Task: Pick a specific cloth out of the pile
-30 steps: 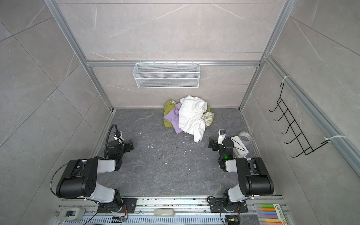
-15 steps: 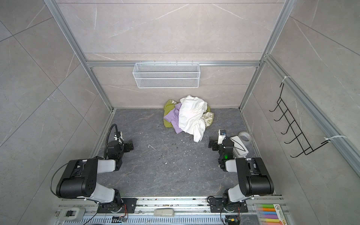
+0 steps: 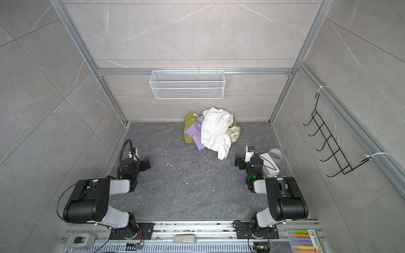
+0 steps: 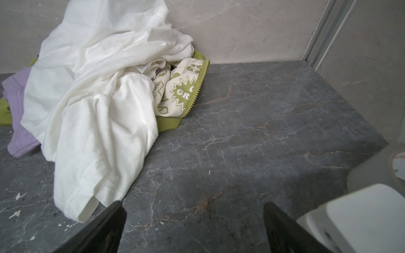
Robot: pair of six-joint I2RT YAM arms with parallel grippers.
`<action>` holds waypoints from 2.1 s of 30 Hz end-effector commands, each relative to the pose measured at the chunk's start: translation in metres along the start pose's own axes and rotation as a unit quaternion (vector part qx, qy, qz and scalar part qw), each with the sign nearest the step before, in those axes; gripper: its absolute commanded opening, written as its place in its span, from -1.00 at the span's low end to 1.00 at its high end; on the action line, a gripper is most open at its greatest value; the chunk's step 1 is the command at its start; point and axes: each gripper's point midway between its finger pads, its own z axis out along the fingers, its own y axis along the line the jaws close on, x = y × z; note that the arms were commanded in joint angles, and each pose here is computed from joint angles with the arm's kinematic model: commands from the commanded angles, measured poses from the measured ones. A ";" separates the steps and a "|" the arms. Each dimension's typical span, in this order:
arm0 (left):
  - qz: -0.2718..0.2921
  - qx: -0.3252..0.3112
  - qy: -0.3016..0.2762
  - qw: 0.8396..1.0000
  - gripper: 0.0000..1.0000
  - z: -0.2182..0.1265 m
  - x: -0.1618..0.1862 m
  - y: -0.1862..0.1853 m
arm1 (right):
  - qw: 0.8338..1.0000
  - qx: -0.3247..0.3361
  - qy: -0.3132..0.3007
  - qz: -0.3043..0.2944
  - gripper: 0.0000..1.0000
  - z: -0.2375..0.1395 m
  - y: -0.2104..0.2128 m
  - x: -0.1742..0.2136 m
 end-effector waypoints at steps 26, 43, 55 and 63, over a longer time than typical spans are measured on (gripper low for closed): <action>0.015 0.020 0.010 1.000 1.00 -0.005 -0.036 -0.012 | 0.996 0.083 -0.007 -0.040 0.99 -0.014 0.002 -0.040; -0.040 0.156 0.030 0.987 0.94 -0.010 -0.106 -0.135 | 0.995 -0.010 0.071 0.065 0.99 0.005 0.080 -0.089; -0.066 0.284 0.048 0.955 0.92 0.014 -0.132 -0.251 | 0.988 -0.047 0.091 0.111 0.99 0.022 0.103 -0.093; -0.096 0.331 0.064 0.937 0.88 0.030 -0.145 -0.282 | 0.984 -0.072 0.103 0.126 0.99 0.038 0.117 -0.094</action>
